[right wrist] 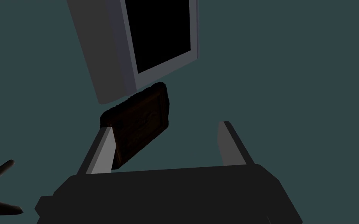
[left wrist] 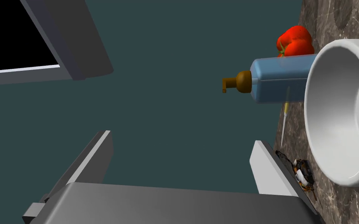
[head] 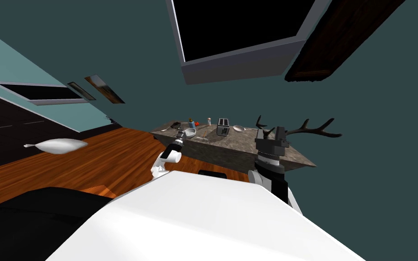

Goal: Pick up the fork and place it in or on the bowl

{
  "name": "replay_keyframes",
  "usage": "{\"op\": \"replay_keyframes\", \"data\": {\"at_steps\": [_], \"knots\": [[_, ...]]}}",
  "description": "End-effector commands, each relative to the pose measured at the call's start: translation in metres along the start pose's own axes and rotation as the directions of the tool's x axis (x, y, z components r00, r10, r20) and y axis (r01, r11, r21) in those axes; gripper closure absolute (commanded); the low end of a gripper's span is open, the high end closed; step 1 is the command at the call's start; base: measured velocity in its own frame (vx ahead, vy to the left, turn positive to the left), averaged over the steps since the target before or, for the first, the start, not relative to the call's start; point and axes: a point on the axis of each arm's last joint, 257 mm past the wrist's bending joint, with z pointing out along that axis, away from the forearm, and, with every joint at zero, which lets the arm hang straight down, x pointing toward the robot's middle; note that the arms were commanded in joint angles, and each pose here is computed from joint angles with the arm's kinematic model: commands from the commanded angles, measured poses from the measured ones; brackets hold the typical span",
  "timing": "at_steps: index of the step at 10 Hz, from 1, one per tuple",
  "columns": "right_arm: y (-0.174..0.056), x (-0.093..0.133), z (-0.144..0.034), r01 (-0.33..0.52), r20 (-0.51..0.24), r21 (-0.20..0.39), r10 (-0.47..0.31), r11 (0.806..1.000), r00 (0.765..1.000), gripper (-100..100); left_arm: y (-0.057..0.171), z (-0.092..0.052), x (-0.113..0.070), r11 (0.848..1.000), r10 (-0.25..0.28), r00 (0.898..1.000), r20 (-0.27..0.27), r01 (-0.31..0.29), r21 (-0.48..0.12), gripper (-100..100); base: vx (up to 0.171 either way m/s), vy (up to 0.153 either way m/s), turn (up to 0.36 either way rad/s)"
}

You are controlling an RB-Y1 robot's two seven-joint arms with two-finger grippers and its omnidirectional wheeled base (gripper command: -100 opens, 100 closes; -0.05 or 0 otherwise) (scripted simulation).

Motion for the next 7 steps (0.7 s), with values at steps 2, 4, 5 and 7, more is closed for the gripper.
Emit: {"op": "replay_keyframes", "data": {"at_steps": [2, 4, 5, 7], "knots": [[0.0, 0.0, 0.0, 0.0, 0.0, 0.0, 0.0, 1.0, 1.0, 0, 0.014, 0.007, 0.003, 0.998, 0.001, 1.0, -0.011, -0.001, -0.061, -100, -0.006, 0.006, -0.032], [0.0, 0.0, 0.0, 0.0, 0.0, 0.0, 0.0, 1.0, 1.0, 0, 0.024, 0.012, 0.003, 0.994, 0.001, 1.0, -0.019, -0.003, -0.107, -100, -0.006, 0.007, -0.033], [0.0, 0.0, 0.0, 0.0, 0.0, 0.0, 0.0, 1.0, 1.0, 0, 0.027, 0.011, 0.003, 0.993, 0.001, 1.0, -0.02, -0.003, -0.118, -100, 0.0, 0.0, 0.0], [0.0, 0.0, 0.0, 0.0, 0.0, 0.0, 0.0, 1.0, 1.0, 0, 0.038, 0.015, 0.004, 0.985, 0.001, 1.0, -0.028, -0.006, -0.172, -100, -0.004, 0.003, -0.037]]}}
